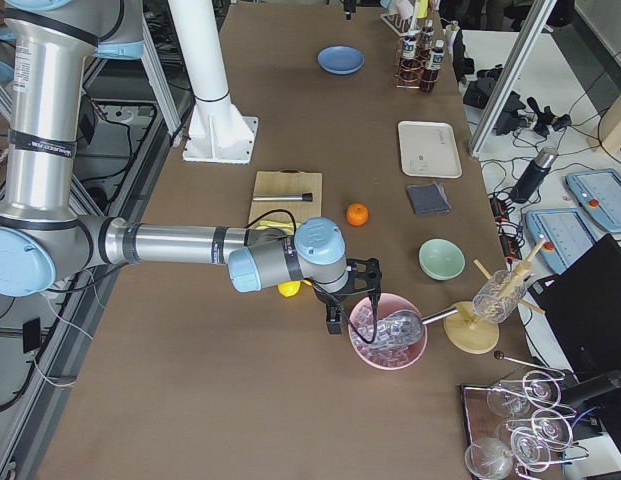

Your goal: Pick orange to plate

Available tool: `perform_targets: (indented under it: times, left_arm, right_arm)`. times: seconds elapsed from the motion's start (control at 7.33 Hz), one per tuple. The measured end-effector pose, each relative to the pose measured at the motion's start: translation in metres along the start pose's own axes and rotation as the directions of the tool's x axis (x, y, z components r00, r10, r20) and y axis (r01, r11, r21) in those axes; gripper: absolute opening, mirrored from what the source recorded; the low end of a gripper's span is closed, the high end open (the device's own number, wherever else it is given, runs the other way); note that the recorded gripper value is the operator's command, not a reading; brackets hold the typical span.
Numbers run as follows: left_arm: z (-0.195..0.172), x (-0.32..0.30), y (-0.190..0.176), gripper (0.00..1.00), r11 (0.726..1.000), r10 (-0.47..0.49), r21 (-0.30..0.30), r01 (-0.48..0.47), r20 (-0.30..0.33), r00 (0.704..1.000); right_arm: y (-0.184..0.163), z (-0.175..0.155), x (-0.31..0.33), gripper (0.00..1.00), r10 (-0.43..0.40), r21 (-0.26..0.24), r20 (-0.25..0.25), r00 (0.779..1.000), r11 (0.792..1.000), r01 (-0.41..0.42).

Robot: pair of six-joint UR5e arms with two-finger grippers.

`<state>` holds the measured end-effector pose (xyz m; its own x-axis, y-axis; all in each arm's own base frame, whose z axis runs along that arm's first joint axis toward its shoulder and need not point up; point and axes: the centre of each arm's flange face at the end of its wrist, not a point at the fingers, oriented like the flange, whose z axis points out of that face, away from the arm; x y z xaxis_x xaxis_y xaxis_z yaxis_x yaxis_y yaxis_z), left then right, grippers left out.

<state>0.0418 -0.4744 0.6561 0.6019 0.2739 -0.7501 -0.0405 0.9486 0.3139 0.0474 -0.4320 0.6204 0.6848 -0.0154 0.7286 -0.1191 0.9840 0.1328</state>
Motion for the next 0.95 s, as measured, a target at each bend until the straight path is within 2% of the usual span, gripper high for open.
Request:
perform_targets:
  times: [0.27,0.55,0.95]
  left_arm:
    - [0.029,0.002,0.012,0.99,1.0,0.004,0.005,-0.004,-0.031,1.0]
    - [0.056,0.02,0.02,0.99,0.999,0.016,-0.029,-0.017,-0.06,0.998]
    - [0.082,0.036,0.028,0.99,0.996,0.036,-0.084,-0.043,-0.081,0.996]
  right_arm:
    - [0.001,0.0,-0.003,1.0,0.001,-0.007,0.032,0.999,1.0,-0.001]
    - [0.001,0.0,-0.007,1.0,0.001,-0.014,0.066,0.998,1.0,0.0]
    - [0.001,0.0,-0.007,1.0,0.002,-0.016,0.074,0.997,1.0,-0.001]
